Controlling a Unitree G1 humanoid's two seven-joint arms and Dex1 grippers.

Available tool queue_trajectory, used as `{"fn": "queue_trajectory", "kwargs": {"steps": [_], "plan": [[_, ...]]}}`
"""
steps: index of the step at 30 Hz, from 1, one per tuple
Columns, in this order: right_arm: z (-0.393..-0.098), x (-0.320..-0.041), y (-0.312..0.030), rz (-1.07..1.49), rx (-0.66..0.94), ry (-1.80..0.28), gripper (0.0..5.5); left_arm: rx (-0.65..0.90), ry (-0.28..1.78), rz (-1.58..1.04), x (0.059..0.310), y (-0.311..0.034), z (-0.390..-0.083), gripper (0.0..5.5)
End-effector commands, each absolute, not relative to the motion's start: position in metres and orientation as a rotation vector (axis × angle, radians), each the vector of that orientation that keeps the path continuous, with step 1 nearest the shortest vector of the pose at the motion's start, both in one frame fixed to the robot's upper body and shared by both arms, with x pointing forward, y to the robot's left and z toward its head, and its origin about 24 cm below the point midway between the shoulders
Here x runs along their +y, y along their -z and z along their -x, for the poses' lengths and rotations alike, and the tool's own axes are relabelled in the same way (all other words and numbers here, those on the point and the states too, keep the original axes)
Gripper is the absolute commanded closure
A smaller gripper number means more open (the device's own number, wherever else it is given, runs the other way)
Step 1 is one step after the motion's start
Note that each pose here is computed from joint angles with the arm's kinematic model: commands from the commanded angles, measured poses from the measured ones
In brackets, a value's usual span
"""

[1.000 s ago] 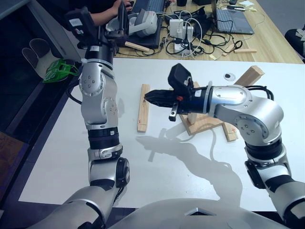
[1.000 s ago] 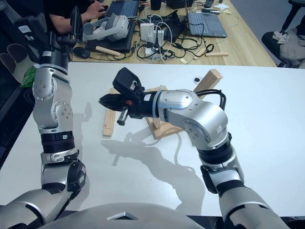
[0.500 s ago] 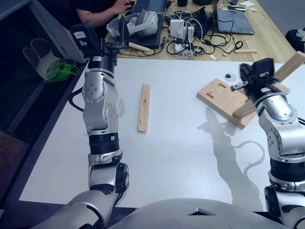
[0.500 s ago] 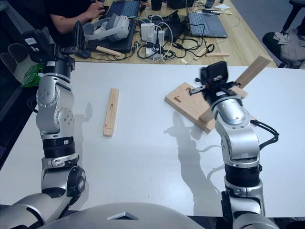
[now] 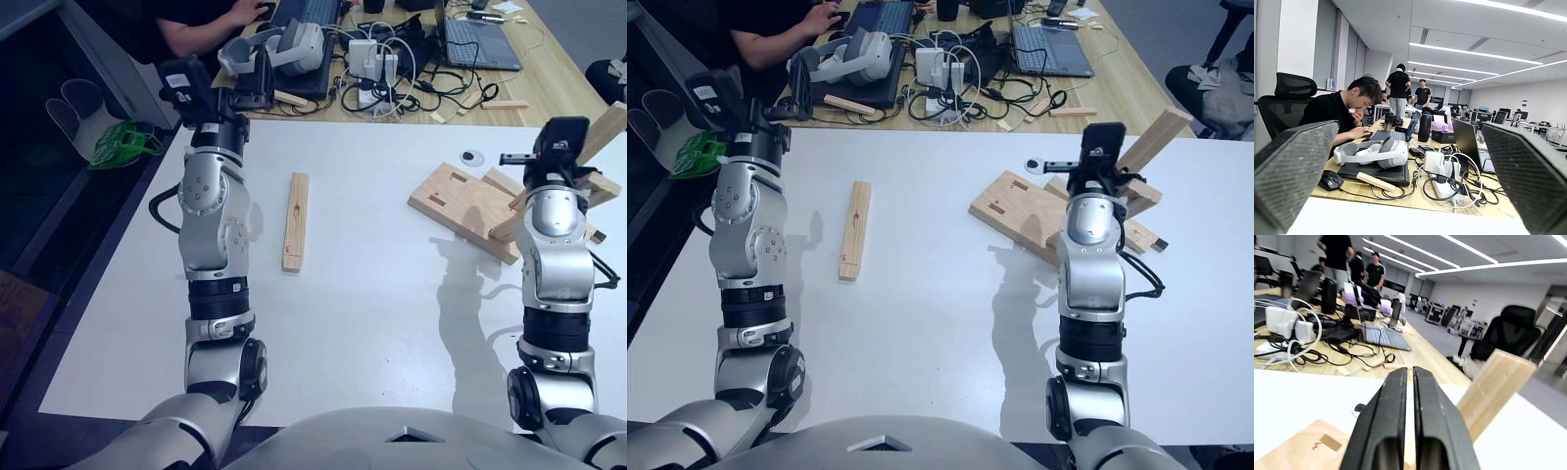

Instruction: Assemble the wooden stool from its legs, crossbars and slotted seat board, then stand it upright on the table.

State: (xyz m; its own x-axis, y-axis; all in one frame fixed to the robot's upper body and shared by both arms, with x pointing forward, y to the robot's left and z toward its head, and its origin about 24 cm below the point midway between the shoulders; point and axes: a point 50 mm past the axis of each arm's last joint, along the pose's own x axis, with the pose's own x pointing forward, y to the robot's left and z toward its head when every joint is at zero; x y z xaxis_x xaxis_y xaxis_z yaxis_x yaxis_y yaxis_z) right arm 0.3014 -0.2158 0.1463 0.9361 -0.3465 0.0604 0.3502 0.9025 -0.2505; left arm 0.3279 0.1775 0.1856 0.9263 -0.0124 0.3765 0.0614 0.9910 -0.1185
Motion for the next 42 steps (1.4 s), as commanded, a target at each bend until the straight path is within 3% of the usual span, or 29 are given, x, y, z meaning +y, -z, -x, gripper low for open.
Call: {"fn": "queue_trajectory", "kwargs": {"steps": [1, 6, 10, 13, 17, 21, 26, 31, 33, 39, 42], "plan": [[-0.292, -0.245, -0.156, 0.197, -0.045, 0.564, 5.29, -0.345, 0.026, 0.129, 0.178, -0.174, -0.327, 0.1], [-0.305, -0.284, -0.18, 0.199, -0.079, 0.703, 5.29, -0.329, 0.032, 0.135, 0.173, -0.167, -0.328, 0.1], [-0.332, -0.31, -0.179, 0.034, 0.089, 0.688, 5.29, -0.325, 0.03, 0.14, 0.173, -0.165, -0.326, 0.1], [-0.348, -0.31, -0.174, -0.148, 0.174, 0.675, 5.29, -0.323, 0.033, 0.14, 0.172, -0.165, -0.326, 0.1], [-0.364, -0.293, -0.154, -0.328, 0.289, 0.597, 5.29, -0.319, 0.035, 0.138, 0.172, -0.165, -0.326, 0.1], [-0.377, -0.26, -0.128, -0.445, 0.489, 0.366, 5.29, -0.32, 0.038, 0.134, 0.171, -0.166, -0.328, 0.1], [-0.378, -0.214, -0.114, -0.4, 0.666, -0.041, 5.29, -0.321, 0.035, 0.132, 0.172, -0.167, -0.328, 0.1], [-0.371, -0.188, -0.117, -0.3, 0.691, -0.396, 5.29, -0.323, 0.037, 0.133, 0.171, -0.168, -0.329, 0.1], [-0.37, -0.18, -0.125, -0.168, 0.62, -0.531, 5.29, -0.325, 0.037, 0.134, 0.171, -0.169, -0.329, 0.1], [-0.354, -0.146, -0.181, 0.015, 0.131, -0.907, 5.29, -0.326, 0.043, 0.138, 0.168, -0.168, -0.329, 0.1], [-0.352, -0.138, -0.231, -0.001, -0.176, -0.86, 5.29, -0.331, 0.048, 0.139, 0.167, -0.17, -0.33, 0.1]]}}
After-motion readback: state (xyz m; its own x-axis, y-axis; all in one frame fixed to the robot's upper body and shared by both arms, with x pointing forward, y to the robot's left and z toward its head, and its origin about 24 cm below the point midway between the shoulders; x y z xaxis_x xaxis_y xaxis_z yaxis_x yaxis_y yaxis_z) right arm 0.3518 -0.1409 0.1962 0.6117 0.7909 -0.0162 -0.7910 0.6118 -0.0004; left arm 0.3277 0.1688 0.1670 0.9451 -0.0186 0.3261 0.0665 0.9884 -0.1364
